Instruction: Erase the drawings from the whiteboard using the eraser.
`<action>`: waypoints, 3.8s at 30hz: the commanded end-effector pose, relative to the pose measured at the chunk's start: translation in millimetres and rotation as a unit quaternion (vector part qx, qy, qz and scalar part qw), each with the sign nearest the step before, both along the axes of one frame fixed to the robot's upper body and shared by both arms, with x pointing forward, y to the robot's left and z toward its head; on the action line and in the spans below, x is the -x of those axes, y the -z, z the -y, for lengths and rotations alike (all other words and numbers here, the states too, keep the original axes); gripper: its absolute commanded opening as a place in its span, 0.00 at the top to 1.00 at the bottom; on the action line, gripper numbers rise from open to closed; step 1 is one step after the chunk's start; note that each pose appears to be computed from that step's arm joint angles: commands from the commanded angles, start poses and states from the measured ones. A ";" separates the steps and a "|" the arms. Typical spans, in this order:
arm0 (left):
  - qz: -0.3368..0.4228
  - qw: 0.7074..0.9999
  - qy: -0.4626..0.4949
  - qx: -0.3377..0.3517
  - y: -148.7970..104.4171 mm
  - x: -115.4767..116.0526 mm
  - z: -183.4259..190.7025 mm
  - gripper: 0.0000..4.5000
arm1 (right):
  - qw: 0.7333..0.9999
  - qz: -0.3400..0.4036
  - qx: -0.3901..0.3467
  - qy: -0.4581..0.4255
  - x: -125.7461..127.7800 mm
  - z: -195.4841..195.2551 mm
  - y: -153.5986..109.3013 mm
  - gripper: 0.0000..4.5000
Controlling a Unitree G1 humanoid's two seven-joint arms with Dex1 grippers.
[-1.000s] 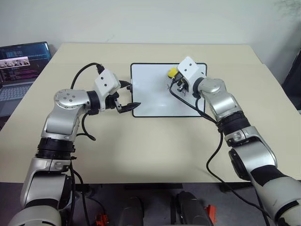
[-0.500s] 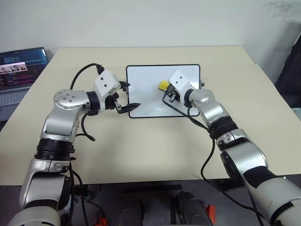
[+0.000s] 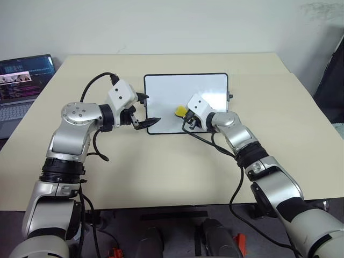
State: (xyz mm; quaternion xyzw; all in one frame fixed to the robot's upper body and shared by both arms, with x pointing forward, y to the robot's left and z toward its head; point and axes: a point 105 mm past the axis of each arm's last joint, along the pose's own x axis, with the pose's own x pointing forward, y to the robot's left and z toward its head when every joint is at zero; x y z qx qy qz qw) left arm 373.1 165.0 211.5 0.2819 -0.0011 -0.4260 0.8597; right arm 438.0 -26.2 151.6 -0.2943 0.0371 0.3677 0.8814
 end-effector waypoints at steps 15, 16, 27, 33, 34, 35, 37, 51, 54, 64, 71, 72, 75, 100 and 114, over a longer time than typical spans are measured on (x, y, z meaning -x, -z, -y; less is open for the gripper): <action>0.034 0.999 0.005 0.000 -17.2 2.2 1.9 0.00 | 0.998 0.009 0.001 0.066 -13.1 27.2 4.8 0.75; 0.034 0.999 0.005 0.001 -17.1 2.2 1.9 0.00 | 0.999 -0.003 0.009 0.051 -8.6 24.5 11.6 0.75; 0.033 0.999 0.003 0.001 -16.8 2.2 0.8 0.00 | 0.997 -0.078 0.005 0.009 17.7 15.3 46.2 0.75; 0.033 0.999 0.000 0.000 -17.4 1.2 -1.1 0.00 | 0.999 -0.042 -0.029 -0.003 14.1 16.4 4.4 0.75; 0.033 0.999 0.000 0.000 -17.3 1.1 -1.2 0.00 | 0.999 -0.034 -0.035 -0.016 17.0 15.3 -4.9 0.75; 0.033 0.999 -0.001 -0.001 -17.3 1.1 -1.3 0.00 | 0.999 -0.026 -0.035 -0.032 21.3 14.7 -13.1 0.75; 0.032 0.999 -0.002 0.000 -17.1 1.0 -1.9 0.00 | 0.998 -0.008 -0.022 -0.053 29.4 17.5 -24.6 0.75; 0.024 0.999 -0.017 0.031 -0.1 3.5 -4.6 0.00 | 0.998 0.060 -0.033 -0.009 67.5 125.7 -76.8 0.75; 0.028 0.999 -0.016 0.034 -4.8 3.6 -4.3 0.00 | 0.997 0.067 -0.032 0.010 68.8 141.0 -81.3 0.75; 0.037 0.999 -0.017 0.033 -12.0 3.6 -6.5 0.00 | 0.997 0.067 -0.026 0.032 66.0 159.0 -77.3 0.75; 0.039 0.998 -0.022 0.032 -13.2 4.6 -9.7 0.00 | 0.999 0.013 0.003 0.041 70.7 173.2 -58.0 0.75; 0.039 0.998 -0.022 0.032 -13.2 4.6 -9.6 0.00 | 0.999 0.005 0.006 0.042 71.6 174.7 -55.5 0.75; 0.039 0.998 -0.024 0.032 -12.8 4.5 -9.8 0.00 | 0.999 -0.014 0.018 0.047 75.0 180.8 -46.8 0.75; 0.046 0.998 -0.020 0.028 -15.8 2.4 -7.7 0.00 | 0.999 0.015 -0.001 0.048 68.6 172.8 -59.5 0.75; 0.047 0.998 -0.020 0.027 -16.6 1.8 -7.8 0.00 | 0.999 0.023 -0.015 0.036 67.4 160.6 -64.5 0.75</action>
